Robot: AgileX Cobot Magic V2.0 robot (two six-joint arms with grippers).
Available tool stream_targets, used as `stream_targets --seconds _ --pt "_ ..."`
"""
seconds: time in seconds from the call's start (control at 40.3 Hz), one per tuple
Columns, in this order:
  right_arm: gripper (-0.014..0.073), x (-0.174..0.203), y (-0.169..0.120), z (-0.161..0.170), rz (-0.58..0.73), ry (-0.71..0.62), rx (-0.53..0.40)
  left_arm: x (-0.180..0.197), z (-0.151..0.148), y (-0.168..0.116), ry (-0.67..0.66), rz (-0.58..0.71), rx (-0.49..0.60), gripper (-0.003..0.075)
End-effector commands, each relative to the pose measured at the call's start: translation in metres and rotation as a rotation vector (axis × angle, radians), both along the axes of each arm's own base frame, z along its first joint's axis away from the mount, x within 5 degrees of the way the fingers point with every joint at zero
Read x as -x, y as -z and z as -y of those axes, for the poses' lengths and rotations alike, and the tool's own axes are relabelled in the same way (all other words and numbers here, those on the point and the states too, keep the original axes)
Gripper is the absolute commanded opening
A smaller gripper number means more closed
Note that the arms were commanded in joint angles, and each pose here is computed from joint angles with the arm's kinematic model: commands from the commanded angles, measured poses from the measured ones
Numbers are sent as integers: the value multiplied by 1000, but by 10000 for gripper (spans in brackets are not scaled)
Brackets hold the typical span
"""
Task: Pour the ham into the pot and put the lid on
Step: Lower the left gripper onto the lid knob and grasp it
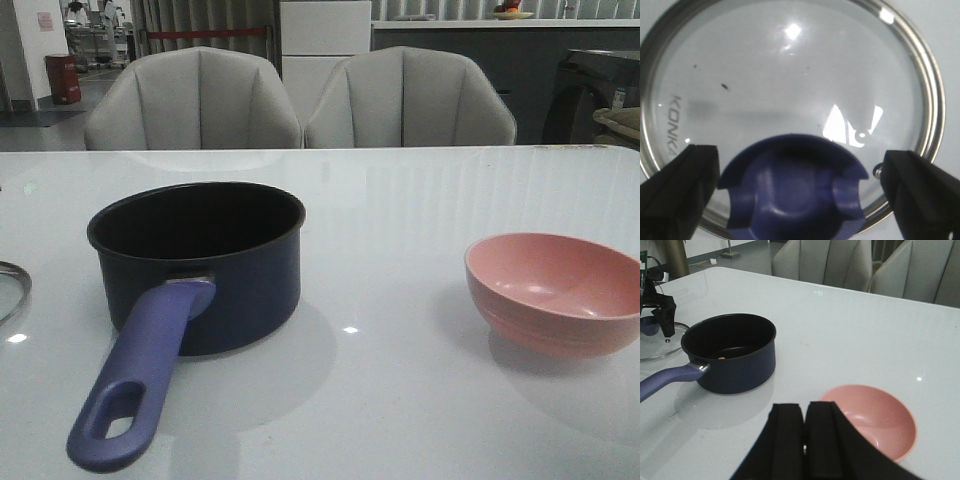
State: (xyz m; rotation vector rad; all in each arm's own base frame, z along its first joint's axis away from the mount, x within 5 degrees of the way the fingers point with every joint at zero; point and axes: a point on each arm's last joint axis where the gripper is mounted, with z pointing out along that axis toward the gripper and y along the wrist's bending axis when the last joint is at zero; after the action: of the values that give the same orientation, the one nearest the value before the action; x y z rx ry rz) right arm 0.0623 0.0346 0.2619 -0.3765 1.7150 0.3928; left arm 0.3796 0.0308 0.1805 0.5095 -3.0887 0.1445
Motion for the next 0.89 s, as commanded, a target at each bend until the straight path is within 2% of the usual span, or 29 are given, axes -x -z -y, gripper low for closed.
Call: stream_targets --seconds 0.0,0.149,0.621,0.819,0.869 --pt "141 -2 -15 1 80 19 -33 -3 1 -19 -9 74 6 679" --pt "141 -2 -15 1 80 19 -33 -5 2 -16 -15 83 14 614" --pt "141 -2 -15 1 80 19 -33 -5 2 -17 -16 83 18 222" --pt "141 -2 -15 1 80 19 -33 -5 2 -17 -10 82 18 113" --pt "141 -2 -15 1 80 19 -33 -5 2 -18 -8 84 18 115"
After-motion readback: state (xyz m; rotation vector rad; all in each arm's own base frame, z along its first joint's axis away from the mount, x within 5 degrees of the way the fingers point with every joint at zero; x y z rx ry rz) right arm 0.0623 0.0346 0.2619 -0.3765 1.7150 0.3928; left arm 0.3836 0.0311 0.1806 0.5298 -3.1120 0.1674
